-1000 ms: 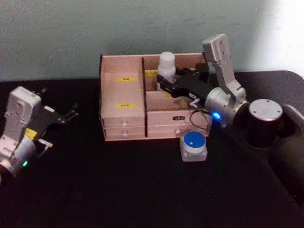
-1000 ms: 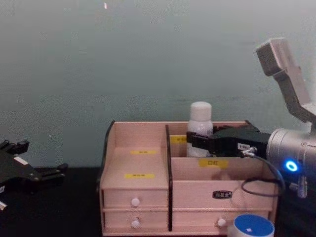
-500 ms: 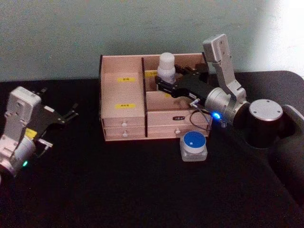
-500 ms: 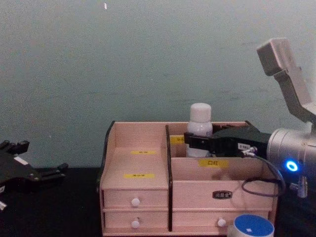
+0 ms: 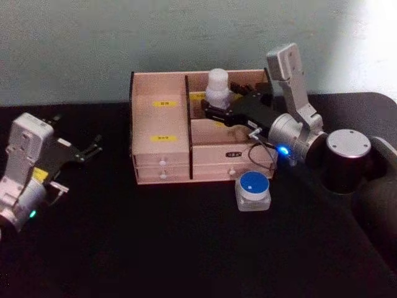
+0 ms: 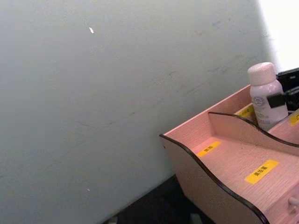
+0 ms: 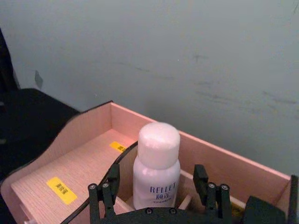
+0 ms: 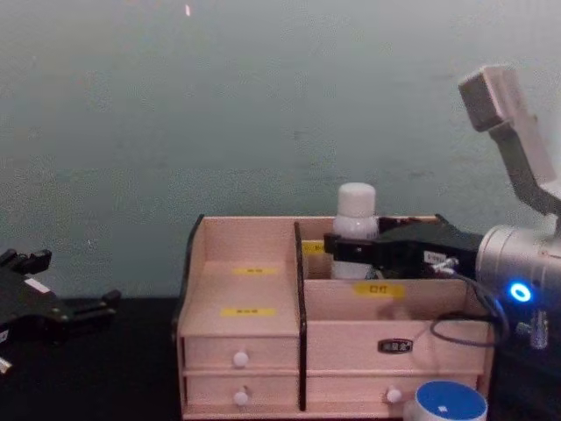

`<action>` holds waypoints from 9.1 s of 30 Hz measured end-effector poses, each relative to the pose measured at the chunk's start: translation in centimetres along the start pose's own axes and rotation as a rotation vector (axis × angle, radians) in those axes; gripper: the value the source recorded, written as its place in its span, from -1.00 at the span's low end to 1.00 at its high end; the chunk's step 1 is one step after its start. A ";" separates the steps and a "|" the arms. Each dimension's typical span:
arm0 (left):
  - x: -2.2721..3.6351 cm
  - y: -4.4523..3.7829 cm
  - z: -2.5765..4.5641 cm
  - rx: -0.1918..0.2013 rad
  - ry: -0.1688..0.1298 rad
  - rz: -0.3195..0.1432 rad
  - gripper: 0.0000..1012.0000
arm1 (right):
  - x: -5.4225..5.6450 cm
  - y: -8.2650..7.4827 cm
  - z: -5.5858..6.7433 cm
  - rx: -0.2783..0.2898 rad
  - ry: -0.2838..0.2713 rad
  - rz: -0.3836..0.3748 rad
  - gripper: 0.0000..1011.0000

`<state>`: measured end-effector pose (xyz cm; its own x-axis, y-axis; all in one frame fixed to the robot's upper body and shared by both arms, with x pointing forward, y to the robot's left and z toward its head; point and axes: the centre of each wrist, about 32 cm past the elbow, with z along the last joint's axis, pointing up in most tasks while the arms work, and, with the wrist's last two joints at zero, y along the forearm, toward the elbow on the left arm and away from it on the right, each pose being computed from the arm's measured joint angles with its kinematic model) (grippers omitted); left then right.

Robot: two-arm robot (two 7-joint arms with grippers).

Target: Pick up the facial cleanser and watermelon frost from the table and place them into the tiered storage box.

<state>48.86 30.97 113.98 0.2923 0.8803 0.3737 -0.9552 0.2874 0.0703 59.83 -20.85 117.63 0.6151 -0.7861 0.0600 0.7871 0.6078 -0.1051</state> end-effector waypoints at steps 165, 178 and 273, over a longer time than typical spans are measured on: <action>0.00 0.00 0.00 0.000 0.000 0.000 0.98 | -2.7 -7.3 3.3 -0.028 -0.068 0.186 0.42; 0.00 0.00 0.00 0.000 0.000 0.000 0.98 | -3.0 -2.3 4.5 -0.002 -0.075 0.223 0.42; 0.00 0.00 0.00 0.000 0.000 0.000 0.98 | -2.7 3.2 5.3 0.018 -0.033 0.203 0.98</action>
<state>48.86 30.97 113.98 0.2923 0.8803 0.3737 -0.9552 0.2873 0.0703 60.92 -16.17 122.37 0.7623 -0.6432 0.0724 0.6472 0.7557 -0.1006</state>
